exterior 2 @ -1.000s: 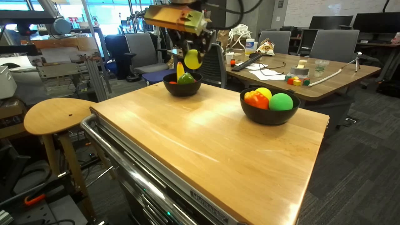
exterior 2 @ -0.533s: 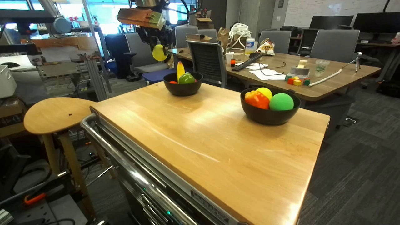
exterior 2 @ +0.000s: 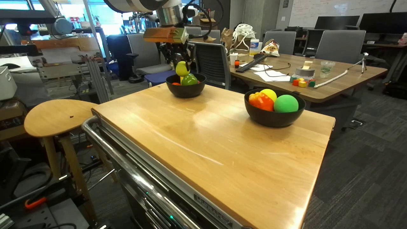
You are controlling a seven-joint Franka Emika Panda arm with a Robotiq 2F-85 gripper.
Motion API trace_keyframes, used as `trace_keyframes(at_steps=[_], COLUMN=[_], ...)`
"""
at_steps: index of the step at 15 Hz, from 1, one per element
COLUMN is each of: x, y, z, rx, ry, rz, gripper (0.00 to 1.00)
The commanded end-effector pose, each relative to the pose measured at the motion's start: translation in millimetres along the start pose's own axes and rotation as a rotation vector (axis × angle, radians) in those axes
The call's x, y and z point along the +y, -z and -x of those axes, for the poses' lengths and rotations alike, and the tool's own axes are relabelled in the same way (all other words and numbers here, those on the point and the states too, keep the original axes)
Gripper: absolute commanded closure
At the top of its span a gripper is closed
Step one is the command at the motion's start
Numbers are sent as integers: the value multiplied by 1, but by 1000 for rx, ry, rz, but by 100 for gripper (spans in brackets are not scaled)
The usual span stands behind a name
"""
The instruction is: Split the fruits between the two bowls
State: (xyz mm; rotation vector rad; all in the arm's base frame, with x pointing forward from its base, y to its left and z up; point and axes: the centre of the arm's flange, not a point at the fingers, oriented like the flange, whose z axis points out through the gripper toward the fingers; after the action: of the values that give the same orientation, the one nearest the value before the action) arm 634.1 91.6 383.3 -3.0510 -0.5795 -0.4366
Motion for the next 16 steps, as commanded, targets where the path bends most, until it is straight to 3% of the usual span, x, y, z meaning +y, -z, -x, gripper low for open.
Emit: trace_keyframes(at_steps=[1,2,4,6,8,10,11,12,14,16], x=[8,8,8,6,1,-8,-12,0,-2,-1], y=[-4,-5,-2,8,31,71,90,37,57,44], z=[-5,-2,1,6,15,28,37,21,23,25], rx=[-21,-26,-28,-71,-133,-159,-217,-180,-178,-194], ry=[-25,-26,-24,-51,-84,-95,-112,-82,-82,-83], rz=[4,1,3,29,49,11,-2,14,16,12], gripper=[57,23,18,2,0,0,0,0,0,0])
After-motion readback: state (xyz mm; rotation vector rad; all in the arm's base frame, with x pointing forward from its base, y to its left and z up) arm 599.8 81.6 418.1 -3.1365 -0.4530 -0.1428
